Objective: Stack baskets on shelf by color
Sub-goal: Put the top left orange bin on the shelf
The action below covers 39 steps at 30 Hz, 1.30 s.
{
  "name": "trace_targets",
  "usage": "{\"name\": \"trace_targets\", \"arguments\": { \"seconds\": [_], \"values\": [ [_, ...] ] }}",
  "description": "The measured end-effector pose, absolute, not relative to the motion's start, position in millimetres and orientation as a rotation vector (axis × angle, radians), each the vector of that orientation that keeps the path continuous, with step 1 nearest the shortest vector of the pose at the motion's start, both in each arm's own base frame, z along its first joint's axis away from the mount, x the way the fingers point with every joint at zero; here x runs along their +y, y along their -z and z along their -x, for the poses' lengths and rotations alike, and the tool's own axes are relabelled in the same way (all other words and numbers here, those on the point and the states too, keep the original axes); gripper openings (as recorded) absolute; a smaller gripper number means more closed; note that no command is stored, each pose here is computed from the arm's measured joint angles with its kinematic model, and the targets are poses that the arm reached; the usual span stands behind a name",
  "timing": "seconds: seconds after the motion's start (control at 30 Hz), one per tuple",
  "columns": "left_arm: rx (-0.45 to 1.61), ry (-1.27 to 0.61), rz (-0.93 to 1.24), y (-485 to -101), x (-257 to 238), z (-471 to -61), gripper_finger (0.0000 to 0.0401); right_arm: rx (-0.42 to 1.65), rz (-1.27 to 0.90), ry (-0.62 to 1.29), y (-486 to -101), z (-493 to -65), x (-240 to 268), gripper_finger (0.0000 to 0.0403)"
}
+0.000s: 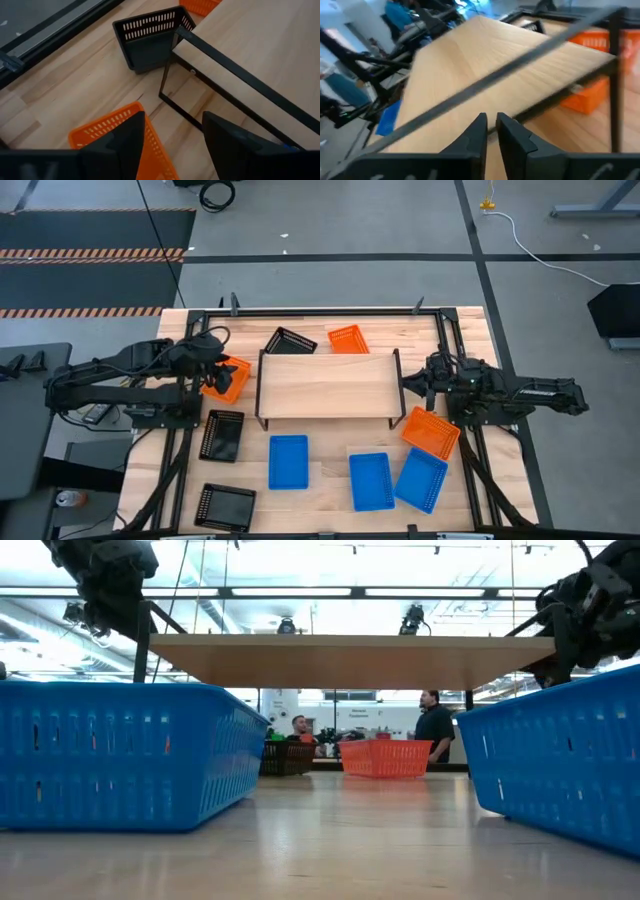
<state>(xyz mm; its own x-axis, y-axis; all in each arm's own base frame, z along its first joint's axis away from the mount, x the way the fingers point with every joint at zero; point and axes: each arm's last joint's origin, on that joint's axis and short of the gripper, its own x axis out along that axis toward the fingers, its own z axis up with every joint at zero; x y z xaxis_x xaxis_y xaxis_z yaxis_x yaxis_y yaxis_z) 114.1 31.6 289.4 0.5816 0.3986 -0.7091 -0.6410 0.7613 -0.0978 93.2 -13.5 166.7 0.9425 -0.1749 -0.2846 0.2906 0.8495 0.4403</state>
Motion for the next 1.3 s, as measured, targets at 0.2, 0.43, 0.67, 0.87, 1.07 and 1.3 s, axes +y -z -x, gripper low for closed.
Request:
{"name": "trace_targets", "arguments": {
  "seconds": [0.2,0.43,0.67,0.87,1.07,1.3],
  "values": [
    [0.728,-0.637,0.394,-288.5,31.4,-113.4,0.0203,0.368,-0.431,0.483,-157.6,-91.5,-19.7,0.0112],
    [0.827,-0.704,0.475,-278.7,32.0,-116.4,0.0203,0.216,-0.331,0.896,-174.0,-91.0,-33.1,0.0162],
    [1.040,-0.699,0.551,-257.4,34.5,-140.5,0.0203,0.066,-0.203,0.894,-194.1,-97.0,-35.9,0.0163],
    [1.218,-0.737,0.533,-237.7,38.8,-156.5,0.0203,-0.247,-0.003,0.920,-238.1,-93.5,-37.7,0.0162],
    [1.281,-0.739,0.525,-231.9,39.2,-159.6,0.0203,-0.258,0.098,0.861,-280.0,-86.9,-34.8,0.0162],
    [1.277,-0.743,0.530,-232.0,39.1,-159.6,0.0203,-0.043,0.079,0.778,-287.5,-99.8,-35.6,0.0162]
  ]
}}
